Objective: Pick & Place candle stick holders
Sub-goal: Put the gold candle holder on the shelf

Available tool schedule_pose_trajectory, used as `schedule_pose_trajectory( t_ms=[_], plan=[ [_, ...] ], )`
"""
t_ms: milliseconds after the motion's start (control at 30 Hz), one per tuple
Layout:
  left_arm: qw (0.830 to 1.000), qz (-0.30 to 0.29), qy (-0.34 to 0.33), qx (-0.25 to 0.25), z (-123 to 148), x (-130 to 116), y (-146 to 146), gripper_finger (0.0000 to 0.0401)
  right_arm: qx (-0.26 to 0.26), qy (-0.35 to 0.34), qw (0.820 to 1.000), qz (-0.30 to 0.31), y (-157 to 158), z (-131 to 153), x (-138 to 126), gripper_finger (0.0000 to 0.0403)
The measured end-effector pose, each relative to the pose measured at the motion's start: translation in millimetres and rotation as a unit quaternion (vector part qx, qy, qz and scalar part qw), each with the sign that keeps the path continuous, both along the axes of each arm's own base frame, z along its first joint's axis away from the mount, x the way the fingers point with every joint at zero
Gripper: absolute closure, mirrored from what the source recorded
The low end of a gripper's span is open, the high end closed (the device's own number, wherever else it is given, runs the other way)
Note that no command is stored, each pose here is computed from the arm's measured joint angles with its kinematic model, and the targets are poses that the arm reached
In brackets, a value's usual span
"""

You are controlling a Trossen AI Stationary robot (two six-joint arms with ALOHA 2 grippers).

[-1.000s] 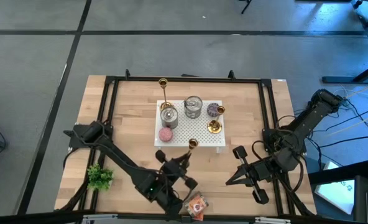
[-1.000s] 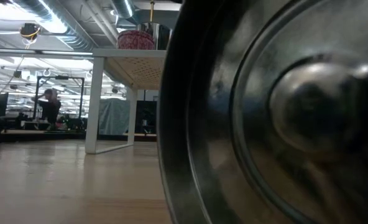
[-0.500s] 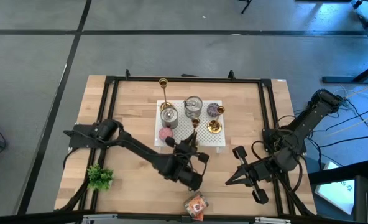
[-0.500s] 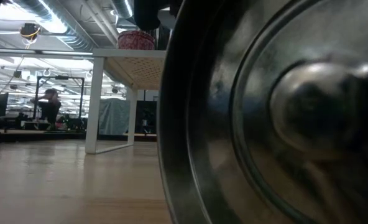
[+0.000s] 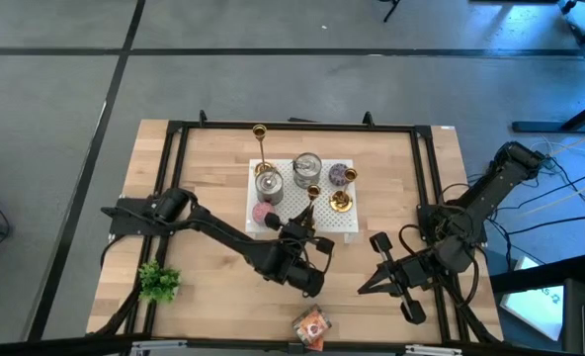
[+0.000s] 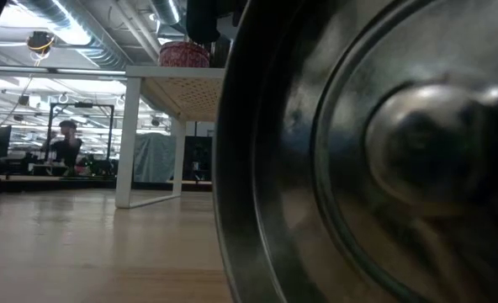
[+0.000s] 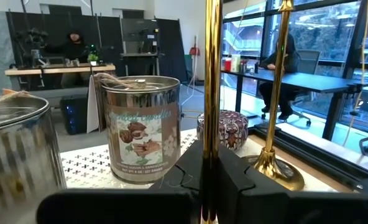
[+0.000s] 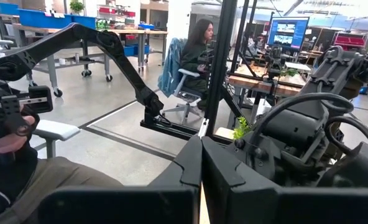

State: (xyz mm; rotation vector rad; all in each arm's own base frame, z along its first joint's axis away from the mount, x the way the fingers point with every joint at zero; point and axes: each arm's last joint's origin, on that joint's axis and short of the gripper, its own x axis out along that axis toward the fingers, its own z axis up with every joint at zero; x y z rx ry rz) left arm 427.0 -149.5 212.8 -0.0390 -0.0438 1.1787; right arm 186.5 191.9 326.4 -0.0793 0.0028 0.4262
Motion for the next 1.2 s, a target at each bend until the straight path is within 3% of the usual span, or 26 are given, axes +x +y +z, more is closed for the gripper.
schedule_pose_trajectory(
  t_ms=[600, 1200],
  plan=[
    [0.999, 0.023, 0.022, 0.002, -2, 7, 24, 0.0391, 0.0, 0.0, 1.0, 0.0, 0, 0, 0, 0.0398],
    [0.999, 0.024, 0.042, 0.003, 1, 7, 28, 0.0391, -0.001, 0.001, 1.0, 0.001, 0, 0, 0, 0.0398]
  ],
)
